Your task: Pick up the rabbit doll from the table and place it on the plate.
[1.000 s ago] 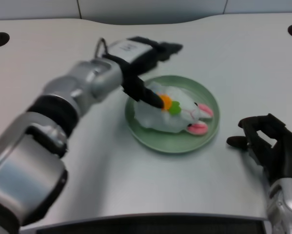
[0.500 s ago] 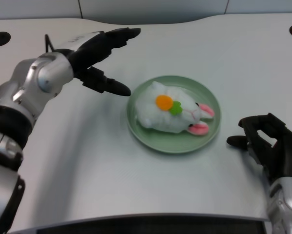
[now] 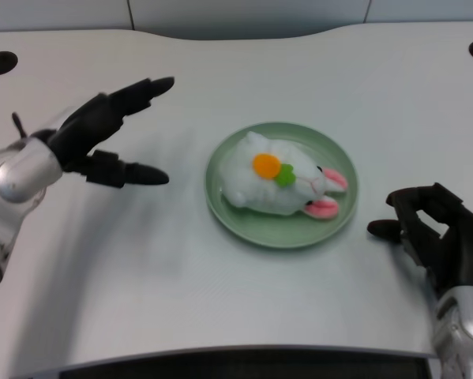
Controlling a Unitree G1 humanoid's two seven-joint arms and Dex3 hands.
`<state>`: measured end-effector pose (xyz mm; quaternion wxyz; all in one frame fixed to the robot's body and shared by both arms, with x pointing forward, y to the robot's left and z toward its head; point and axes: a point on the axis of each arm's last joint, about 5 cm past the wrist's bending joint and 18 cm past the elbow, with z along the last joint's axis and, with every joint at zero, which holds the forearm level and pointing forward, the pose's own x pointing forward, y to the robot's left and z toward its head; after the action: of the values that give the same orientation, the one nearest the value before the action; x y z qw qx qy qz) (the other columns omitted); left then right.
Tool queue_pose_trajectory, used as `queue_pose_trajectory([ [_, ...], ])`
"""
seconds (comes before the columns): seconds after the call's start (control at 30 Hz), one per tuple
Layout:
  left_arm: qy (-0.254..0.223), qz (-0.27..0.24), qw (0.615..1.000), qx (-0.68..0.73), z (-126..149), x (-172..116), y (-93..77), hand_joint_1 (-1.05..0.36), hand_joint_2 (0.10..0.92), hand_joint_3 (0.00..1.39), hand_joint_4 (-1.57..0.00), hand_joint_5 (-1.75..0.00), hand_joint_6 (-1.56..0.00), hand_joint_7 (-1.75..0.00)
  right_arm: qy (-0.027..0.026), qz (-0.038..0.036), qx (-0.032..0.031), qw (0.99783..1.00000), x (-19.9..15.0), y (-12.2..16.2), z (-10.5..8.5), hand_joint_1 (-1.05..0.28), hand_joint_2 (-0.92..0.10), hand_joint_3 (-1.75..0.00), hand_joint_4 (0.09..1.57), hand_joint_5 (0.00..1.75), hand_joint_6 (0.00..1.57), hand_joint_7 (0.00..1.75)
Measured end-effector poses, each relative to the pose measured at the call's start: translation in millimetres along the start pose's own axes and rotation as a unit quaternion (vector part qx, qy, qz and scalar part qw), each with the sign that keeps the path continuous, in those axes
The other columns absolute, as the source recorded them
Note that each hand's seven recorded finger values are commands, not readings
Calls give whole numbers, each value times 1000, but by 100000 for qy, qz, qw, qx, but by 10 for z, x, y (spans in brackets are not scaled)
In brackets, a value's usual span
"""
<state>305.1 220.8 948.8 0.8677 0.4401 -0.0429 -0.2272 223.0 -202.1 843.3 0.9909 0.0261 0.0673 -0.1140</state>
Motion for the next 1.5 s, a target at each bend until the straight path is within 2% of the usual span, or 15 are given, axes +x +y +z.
queue_pose_trajectory([
  [0.17, 993, 279, 99990, -926, -101, -153, -119, -794, 921, 212, -184, -102, -114, -32, -49, 77, -262, 100000, 1, -1, 2, -742, -921, -169, 850, 927, 785, 1238],
  [0.23, 1530, 1650, 99953, -2058, -149, -232, -169, -644, 921, 239, -297, -166, -208, -67, -42, 71, -268, 100000, 2, 1, 3, -750, -921, -169, 837, 923, 781, 1242],
  [0.37, 1813, 5784, 99530, -7553, -203, -387, -304, -495, 921, 311, -441, -276, -313, -85, -52, -220, -722, 99997, 4, -6, 12, -753, -921, -175, 828, 917, 773, 1251],
  [0.43, 2193, 7107, 99174, -10449, -204, -446, -374, -455, 921, 337, -437, -567, -420, -47, -23, -31, -1255, 99992, 4, -3, 10, -749, -921, -179, 834, 919, 764, 1251],
  [0.47, 2224, 7632, 98975, -11861, -198, -470, -408, -450, 921, 342, -431, -625, -439, -40, -23, 3, -1423, 99990, 4, -3, 9, -749, -921, -180, 835, 919, 762, 1252],
  [0.53, 2199, 9088, 98368, -15371, -192, -531, -470, -440, 921, 388, -407, -907, -502, -35, -104, 40, -1508, 99989, 5, -3, 10, -754, -921, -180, 840, 922, 765, 1256],
  [0.77, 3949, 11568, 96920, -21378, -162, -693, -667, -371, 921, 432, -367, -1166, -583, -35, -180, -190, -1618, 99987, 5, -2, 13, -755, -921, -178, 840, 920, 761, 1265],
  [0.93, 6998, 12266, 95309, -26772, -140, -750, -785, -349, 921, 439, -306, -1249, -634, -42, -207, -123, -1599, 99987, 3, -1, 13, -765, -921, -178, 838, 923, 761, 1271],
  [1.0, 7940, 12922, 94354, -29450, -136, -767, -818, -370, 921, 445, -326, -1199, -651, -39, -265, -154, -1605, 99987, 0, -3, 14, -764, -921, -180, 835, 923, 758, 1272],
  [1.07, 8248, 13525, 93349, -32171, -125, -771, -836, -385, 921, 447, -416, -1174, -689, -46, -298, -95, -1603, 99987, 0, -2, 15, -760, -921, -182, 834, 924, 755, 1273],
  [1.2, 8433, 14440, 91217, -37415, -113, -791, -866, -407, 921, 476, -540, -1255, -774, -75, -290, 143, -1589, 99987, 0, -3, 14, -765, -921, -172, 833, 924, 758, 1275],
  [1.43, 10780, 13985, 88738, -42588, -108, -828, -948, -421, 921, 542, -551, -1335, -873, -106, -278, 67, -1543, 99988, 0, -5, 15, -758, -921, -168, 835, 923, 766, 1275],
  [1.5, 11527, 13859, 88331, -43275, -116, -849, -972, -409, 921, 592, -540, -1433, -900, -118, -282, 120, -1558, 99987, 0, -6, 15, -760, -921, -172, 839, 926, 759, 1271],
])
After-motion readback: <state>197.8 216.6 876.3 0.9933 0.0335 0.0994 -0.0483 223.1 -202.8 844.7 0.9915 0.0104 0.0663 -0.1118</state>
